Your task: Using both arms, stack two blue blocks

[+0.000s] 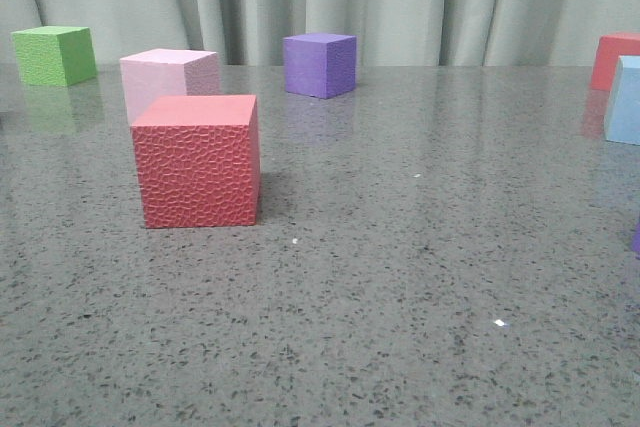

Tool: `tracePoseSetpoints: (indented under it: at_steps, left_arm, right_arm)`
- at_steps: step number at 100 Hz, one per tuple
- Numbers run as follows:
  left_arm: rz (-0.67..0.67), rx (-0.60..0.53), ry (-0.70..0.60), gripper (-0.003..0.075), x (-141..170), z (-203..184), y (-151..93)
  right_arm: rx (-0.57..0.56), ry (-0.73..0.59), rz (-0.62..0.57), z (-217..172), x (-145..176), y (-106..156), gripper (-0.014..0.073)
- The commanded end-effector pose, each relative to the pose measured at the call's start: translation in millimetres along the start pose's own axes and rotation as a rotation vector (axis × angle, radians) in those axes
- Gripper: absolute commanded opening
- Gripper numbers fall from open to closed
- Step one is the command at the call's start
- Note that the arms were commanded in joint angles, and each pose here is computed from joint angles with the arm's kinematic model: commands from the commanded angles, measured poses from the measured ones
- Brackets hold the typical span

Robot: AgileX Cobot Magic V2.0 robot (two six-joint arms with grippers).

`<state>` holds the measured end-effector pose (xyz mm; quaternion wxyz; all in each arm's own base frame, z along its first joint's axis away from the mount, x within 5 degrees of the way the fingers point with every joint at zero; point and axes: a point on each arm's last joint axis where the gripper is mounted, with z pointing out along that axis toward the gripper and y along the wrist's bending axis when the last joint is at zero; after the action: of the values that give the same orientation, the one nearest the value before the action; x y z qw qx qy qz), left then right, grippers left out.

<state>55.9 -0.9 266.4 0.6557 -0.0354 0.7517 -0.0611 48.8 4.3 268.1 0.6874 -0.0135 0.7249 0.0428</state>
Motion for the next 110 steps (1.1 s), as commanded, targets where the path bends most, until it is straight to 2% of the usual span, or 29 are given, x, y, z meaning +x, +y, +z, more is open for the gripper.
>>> tracePoseSetpoints:
  at_steps: [1,18,38,60,90,95,102,110]
  left_arm:
    - [-0.048,0.0,0.045,-0.0019,-33.2,2.8,-5.8]
    - [-0.069,-0.042,0.244,-0.0019,-73.2,14.4,-11.9]
    - [-0.073,-0.067,0.356,-0.0019,-105.3,31.2,-17.2]
    - [-0.08,-0.071,0.404,-0.0019,-108.0,44.5,-18.9]
    - [-0.078,-0.069,0.399,-0.0018,-108.4,44.5,-18.9]
    - [-0.069,-0.066,0.394,-0.0008,-108.8,44.7,-19.1]
    - [-0.04,-0.054,0.39,0.0051,-109.2,44.9,-19.6]
    - [-0.018,-0.046,0.39,0.0197,-109.3,45.0,-20.0]
  right_arm:
    - [0.004,-0.001,-0.004,-1.3,-33.2,1.3,-0.0069]
    - [0.003,0.147,-0.003,-0.4,-67.3,3.4,-0.0069]
    - [0.005,0.347,-0.003,9.4,-91.2,4.8,-0.0069]
    - [0.006,0.335,-0.003,20.7,-98.9,4.9,-0.0069]
    - [0.005,0.322,-0.003,21.1,-100.0,4.9,-0.0062]
    - [0.005,0.322,-0.003,21.1,-100.0,4.9,-0.0031]
    - [0.005,0.322,-0.003,21.1,-100.0,4.9,0.006]
    - [0.005,0.322,-0.003,21.1,-100.0,4.9,0.0235]
